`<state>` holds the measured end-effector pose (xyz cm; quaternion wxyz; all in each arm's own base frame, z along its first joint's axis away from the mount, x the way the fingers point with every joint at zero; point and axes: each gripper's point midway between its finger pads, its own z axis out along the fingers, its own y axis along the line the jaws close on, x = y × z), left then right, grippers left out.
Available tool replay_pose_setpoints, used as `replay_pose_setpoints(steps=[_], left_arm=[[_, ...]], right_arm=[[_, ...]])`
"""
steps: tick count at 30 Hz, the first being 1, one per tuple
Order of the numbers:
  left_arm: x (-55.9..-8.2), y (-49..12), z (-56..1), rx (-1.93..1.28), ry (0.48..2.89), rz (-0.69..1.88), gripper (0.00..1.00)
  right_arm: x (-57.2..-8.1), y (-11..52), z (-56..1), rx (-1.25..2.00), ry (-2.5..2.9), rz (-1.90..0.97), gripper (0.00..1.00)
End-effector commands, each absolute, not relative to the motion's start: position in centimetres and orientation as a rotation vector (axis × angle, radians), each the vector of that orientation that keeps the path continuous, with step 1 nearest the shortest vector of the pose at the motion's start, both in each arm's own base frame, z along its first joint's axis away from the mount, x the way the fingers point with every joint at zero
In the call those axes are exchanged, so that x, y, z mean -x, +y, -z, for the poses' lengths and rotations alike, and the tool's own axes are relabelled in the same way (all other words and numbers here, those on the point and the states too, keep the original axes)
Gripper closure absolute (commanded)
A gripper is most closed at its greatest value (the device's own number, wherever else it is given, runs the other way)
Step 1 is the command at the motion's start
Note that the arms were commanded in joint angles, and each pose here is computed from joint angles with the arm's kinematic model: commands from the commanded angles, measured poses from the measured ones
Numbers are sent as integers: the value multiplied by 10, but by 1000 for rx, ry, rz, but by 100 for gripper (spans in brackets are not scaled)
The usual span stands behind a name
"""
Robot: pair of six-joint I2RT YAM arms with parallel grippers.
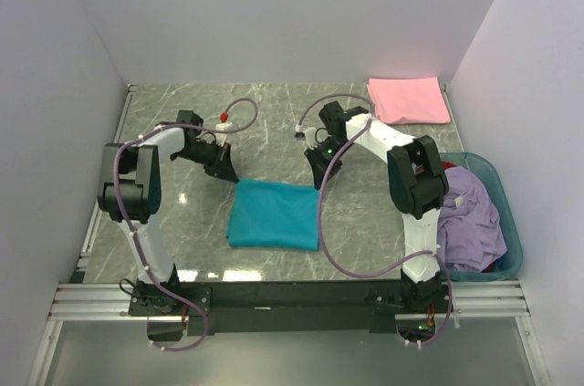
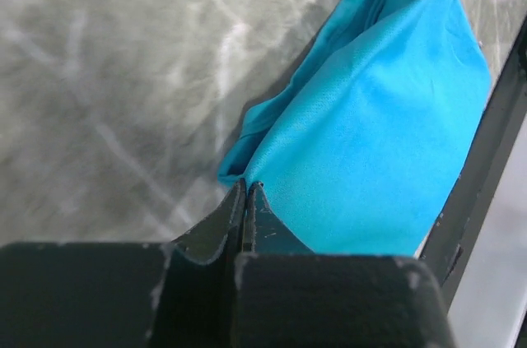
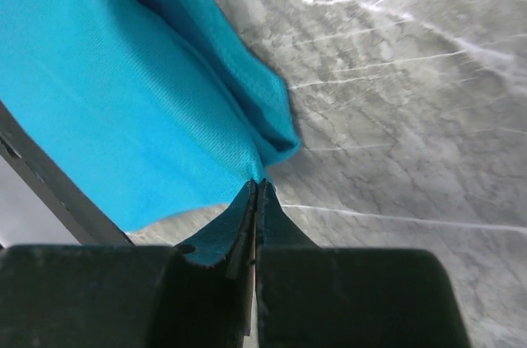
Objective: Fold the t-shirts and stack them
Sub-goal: Fold the tshirt
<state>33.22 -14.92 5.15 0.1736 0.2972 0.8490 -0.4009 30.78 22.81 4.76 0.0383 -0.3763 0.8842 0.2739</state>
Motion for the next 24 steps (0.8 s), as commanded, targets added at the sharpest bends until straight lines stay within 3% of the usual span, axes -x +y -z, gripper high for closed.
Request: replay_pose_setpoints(steps=[1,12,20,21,23,24], left_arm=[[-354,-137,-63,-783,2364,1078,99],[-386,-120,-30,-674,2442,1006,99],[-409,-108,-16,-556,2482,977,98],[-412,-107,-17,-549,2478,975,91],[-421,-104,-30,-503,2439,998,66],[-425,-103,-47,-493,2389,1016,60]], right_arm=[[-329,230,-86,1109,2613,-792,100],[-386,223,-54,906,2624,-617,100],[-430,229,-46,564,2576,-577,100],[-435,231,-48,557,2561,-581,99],[-447,232,-63,497,2537,-559,81],[-450,232,-70,493,2524,-558,71]])
